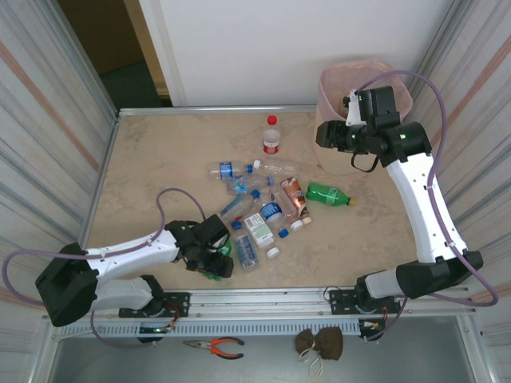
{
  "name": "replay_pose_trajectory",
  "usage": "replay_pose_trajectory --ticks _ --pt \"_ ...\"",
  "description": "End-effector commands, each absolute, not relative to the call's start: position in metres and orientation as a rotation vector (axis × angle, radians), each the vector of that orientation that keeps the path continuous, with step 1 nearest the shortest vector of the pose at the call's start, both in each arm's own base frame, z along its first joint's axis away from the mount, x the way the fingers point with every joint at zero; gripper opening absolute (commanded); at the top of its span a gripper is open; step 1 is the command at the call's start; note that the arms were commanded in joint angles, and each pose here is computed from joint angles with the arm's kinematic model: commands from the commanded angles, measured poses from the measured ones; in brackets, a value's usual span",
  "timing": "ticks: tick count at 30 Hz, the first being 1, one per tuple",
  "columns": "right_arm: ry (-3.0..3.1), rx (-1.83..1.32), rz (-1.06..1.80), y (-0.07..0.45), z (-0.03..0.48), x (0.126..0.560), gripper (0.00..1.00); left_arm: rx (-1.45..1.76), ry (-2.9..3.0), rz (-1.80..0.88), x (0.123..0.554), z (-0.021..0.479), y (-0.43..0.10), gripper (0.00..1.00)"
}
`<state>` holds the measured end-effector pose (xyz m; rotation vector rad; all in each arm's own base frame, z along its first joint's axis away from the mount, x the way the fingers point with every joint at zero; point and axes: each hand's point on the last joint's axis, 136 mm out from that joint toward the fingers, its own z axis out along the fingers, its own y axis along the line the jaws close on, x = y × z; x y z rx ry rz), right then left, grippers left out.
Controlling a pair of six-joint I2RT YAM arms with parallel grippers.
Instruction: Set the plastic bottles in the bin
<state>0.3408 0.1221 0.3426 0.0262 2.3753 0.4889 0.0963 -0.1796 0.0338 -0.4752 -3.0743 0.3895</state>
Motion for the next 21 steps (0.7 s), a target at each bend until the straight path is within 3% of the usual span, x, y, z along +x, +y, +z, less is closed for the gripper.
replay_pose_trajectory --ticks 1,21 --pt "2.352 0.027 0.517 0.126 0.348 0.338 0.60 -0.457 -3.039 0.386 0.086 0.029 -0.179 0.78" --pt "2.347 0.024 0.513 0.125 0.350 0.337 0.60 -0.409 -3.078 0.334 0.088 0.036 -0.171 0.62"
